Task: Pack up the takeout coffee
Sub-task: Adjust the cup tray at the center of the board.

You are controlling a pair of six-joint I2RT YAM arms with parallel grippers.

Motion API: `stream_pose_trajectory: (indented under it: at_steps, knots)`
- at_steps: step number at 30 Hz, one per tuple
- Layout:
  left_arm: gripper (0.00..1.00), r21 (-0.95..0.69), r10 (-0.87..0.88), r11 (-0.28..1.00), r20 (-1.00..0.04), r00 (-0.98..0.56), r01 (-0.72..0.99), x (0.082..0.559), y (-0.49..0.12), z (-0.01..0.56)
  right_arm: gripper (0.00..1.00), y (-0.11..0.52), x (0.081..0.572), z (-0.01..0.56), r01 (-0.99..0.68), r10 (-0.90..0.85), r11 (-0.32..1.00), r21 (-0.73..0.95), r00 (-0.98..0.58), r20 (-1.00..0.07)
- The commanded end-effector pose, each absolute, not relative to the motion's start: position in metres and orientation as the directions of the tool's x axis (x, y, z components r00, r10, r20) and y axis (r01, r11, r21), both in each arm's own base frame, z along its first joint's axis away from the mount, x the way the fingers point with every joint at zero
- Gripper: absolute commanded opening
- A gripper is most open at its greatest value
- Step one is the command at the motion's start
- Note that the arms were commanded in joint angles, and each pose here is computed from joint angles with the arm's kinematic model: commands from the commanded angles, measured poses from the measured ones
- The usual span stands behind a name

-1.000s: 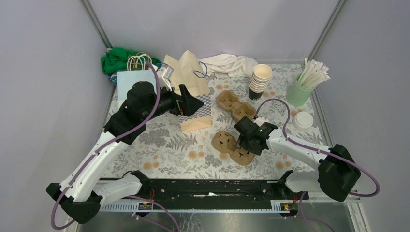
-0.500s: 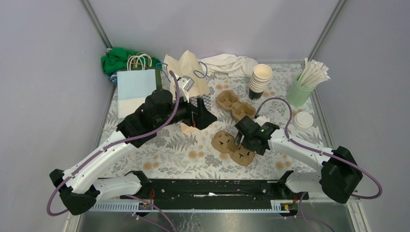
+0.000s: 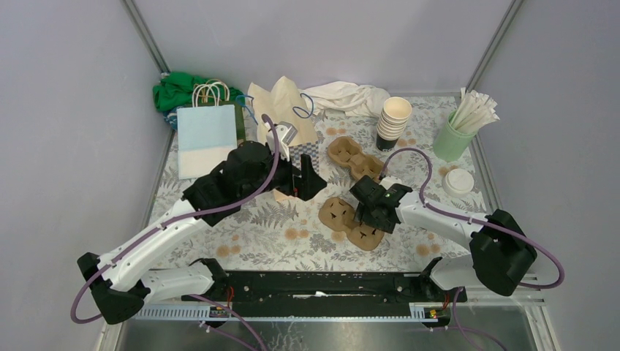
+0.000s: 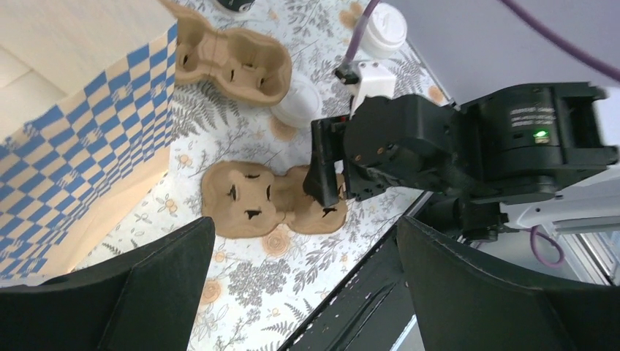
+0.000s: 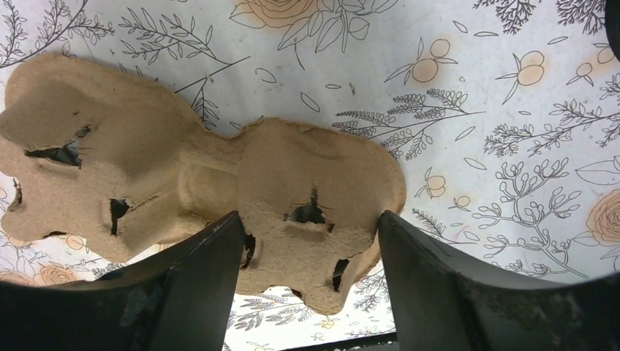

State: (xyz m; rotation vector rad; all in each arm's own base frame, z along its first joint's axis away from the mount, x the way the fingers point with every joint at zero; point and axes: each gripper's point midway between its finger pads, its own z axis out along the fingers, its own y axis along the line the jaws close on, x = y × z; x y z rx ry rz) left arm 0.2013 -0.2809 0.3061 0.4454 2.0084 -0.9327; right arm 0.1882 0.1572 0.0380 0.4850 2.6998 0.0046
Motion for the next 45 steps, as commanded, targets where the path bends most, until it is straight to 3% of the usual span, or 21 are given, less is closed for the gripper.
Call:
stream_pose_trajectory:
  at_steps: [1, 7, 21, 34, 38, 45]
  knots:
    - [0.99, -0.431, -0.034, 0.680, -0.827, -0.561, 0.593, 0.203, -0.276, 0.295, 0.69, 0.159, 0.191, 0.048, 0.326, 0.327, 0.943, 0.074, -0.856, -0.400]
    - [0.99, -0.425, 0.018, 0.701, -0.792, -0.610, 0.573, 0.194, -0.279, 0.256, 0.57, 0.153, 0.193, 0.075, 0.335, 0.348, 0.936, 0.108, -0.828, -0.439]
    - [0.97, -0.563, -0.057, 0.670, -0.689, -0.722, 0.484, 0.162, -0.300, 0.193, 0.60, 0.138, 0.193, 0.107, 0.369, 0.399, 0.915, 0.165, -0.765, -0.506]
    - [0.68, -0.799, -0.346, 0.463, -0.562, -0.752, 0.384, 0.148, -0.333, 0.174, 0.63, 0.132, 0.186, 0.115, 0.426, 0.500, 0.866, 0.263, -0.708, -0.499]
    - [0.54, -0.798, -0.380, 0.469, -0.568, -0.730, 0.377, 0.158, -0.338, 0.173, 0.63, 0.141, 0.186, 0.119, 0.430, 0.534, 0.846, 0.317, -0.702, -0.472]
    - [0.52, -0.786, -0.446, 0.482, -0.600, -0.664, 0.387, 0.176, -0.339, 0.184, 0.63, 0.143, 0.183, 0.125, 0.431, 0.548, 0.836, 0.341, -0.703, -0.453]
